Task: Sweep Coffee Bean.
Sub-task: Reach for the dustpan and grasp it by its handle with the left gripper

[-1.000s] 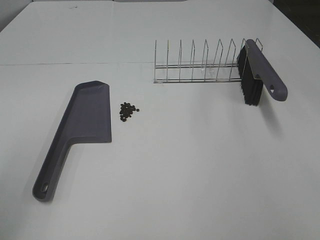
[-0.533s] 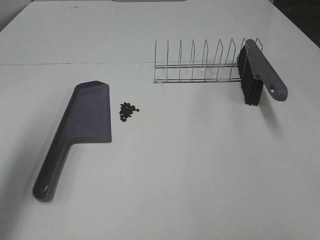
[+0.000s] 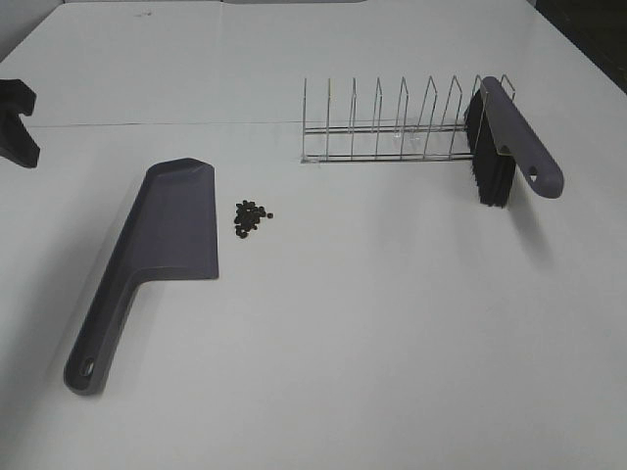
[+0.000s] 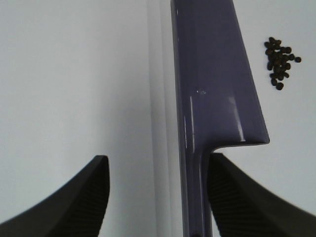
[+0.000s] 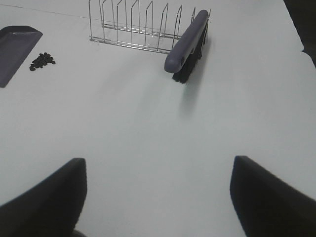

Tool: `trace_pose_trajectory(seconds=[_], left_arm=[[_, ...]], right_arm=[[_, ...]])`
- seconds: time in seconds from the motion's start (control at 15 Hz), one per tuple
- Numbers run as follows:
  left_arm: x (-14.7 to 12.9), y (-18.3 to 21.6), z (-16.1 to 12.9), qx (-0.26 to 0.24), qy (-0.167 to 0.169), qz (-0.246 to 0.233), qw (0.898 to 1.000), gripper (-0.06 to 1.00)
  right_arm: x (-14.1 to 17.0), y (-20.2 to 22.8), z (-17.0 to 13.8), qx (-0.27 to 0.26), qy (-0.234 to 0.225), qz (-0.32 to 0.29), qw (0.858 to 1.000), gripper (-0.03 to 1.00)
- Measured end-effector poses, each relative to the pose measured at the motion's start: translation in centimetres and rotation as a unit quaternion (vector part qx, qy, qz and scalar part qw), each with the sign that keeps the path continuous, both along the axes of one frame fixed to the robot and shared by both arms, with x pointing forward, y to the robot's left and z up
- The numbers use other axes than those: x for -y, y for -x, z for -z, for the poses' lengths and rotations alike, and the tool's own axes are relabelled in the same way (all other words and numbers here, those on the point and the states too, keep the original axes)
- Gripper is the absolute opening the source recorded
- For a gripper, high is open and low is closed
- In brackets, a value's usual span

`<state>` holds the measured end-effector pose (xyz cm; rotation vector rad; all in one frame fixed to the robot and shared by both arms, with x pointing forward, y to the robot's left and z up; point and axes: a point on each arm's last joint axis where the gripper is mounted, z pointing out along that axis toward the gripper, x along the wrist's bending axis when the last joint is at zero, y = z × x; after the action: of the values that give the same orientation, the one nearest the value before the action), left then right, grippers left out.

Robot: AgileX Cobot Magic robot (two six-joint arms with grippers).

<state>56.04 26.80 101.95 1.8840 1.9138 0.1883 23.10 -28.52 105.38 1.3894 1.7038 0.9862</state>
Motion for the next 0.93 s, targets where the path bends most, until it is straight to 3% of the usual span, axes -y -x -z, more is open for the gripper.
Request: trace_pose_trajectory(seconds=[0.27, 0.47, 0.93], left_arm=[[0.7, -0.9, 3.5, -0.077, 0.002, -0.007, 0.997, 0.54], [4.3, -0.6, 6.4, -0.138, -0.027, 0.019, 0.99, 0.55], [7.7, 0.2, 10.7, -0.211, -0.066, 0.039, 0.974, 0.6]], right_arm=[[0.0, 0.0, 0.0, 0.0, 0.0, 0.0, 1.0, 0.67], [0.0, 0.0, 0.0, 0.0, 0.0, 0.0, 1.0, 0.67], [0.0, 0.0, 0.0, 0.0, 0.0, 0.0, 1.0, 0.67]])
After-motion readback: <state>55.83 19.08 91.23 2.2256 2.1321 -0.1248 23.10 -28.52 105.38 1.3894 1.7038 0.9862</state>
